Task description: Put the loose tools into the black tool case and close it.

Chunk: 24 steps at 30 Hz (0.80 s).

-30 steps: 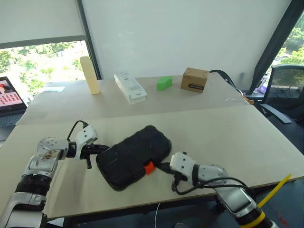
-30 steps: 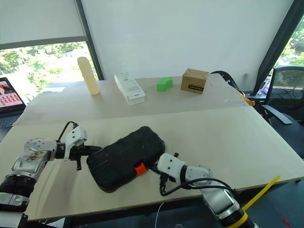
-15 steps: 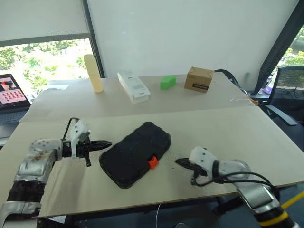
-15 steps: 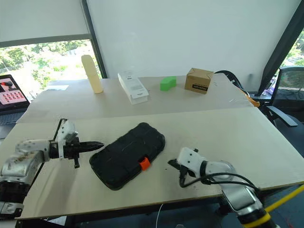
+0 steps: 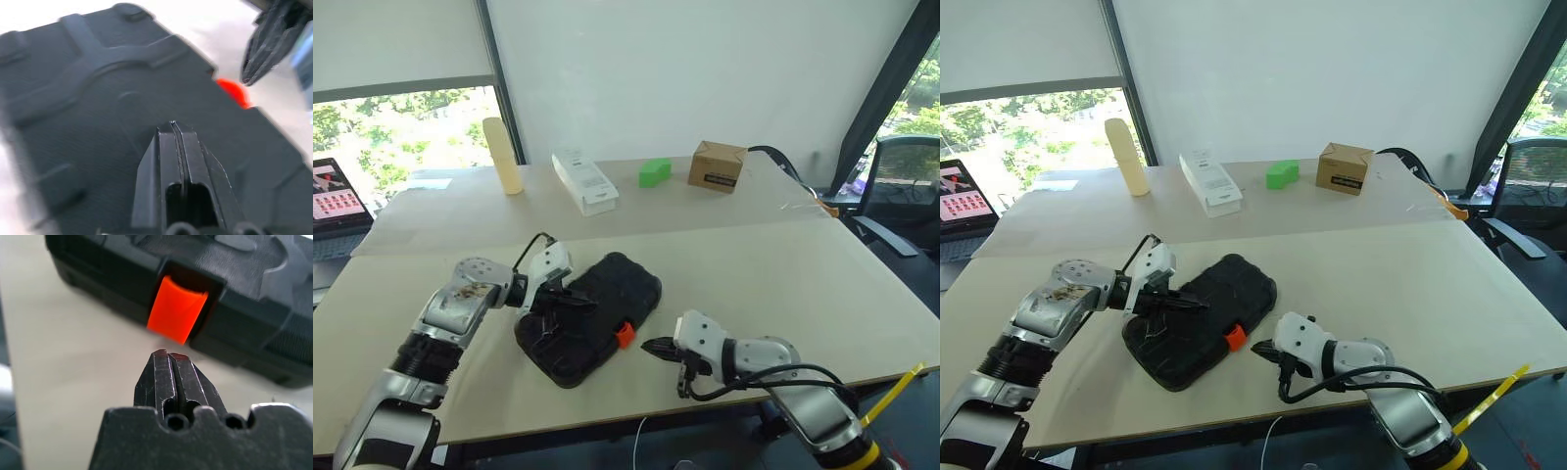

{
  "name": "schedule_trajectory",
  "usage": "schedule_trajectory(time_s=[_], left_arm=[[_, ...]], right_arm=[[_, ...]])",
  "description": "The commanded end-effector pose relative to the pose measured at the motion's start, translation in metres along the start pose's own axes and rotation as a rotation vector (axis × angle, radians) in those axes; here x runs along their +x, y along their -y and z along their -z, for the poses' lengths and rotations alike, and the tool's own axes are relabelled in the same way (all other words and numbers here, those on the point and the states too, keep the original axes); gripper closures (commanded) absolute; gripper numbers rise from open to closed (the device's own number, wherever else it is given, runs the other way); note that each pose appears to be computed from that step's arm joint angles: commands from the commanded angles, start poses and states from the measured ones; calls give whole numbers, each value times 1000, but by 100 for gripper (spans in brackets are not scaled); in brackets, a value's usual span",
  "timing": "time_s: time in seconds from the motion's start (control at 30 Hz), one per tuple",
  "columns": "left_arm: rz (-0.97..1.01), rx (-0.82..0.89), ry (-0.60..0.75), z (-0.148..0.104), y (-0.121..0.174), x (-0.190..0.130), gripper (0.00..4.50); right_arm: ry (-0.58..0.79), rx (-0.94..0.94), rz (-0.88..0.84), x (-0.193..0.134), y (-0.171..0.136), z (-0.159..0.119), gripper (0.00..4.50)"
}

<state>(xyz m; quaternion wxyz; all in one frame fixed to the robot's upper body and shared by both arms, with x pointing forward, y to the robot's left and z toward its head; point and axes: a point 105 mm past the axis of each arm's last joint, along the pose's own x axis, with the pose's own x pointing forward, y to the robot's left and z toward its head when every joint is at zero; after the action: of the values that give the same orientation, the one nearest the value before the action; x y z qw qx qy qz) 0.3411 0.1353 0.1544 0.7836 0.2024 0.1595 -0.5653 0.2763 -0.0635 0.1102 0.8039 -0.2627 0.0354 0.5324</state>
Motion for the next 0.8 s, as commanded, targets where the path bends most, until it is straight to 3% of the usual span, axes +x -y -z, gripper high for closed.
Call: schedule_trajectory(time_s=[0.03,0.53,0.8], left_arm=[[-14,-60,-91,20,1,6,446],[-73,-100,-111,29,3,13,446],[-121,-101,-185,49,-3,11,446]], right_arm=[[17,-27,17,6,6,-8,450],[31,-33,5,27,12,-10,450],[57,-23,15,31,16,-18,450]])
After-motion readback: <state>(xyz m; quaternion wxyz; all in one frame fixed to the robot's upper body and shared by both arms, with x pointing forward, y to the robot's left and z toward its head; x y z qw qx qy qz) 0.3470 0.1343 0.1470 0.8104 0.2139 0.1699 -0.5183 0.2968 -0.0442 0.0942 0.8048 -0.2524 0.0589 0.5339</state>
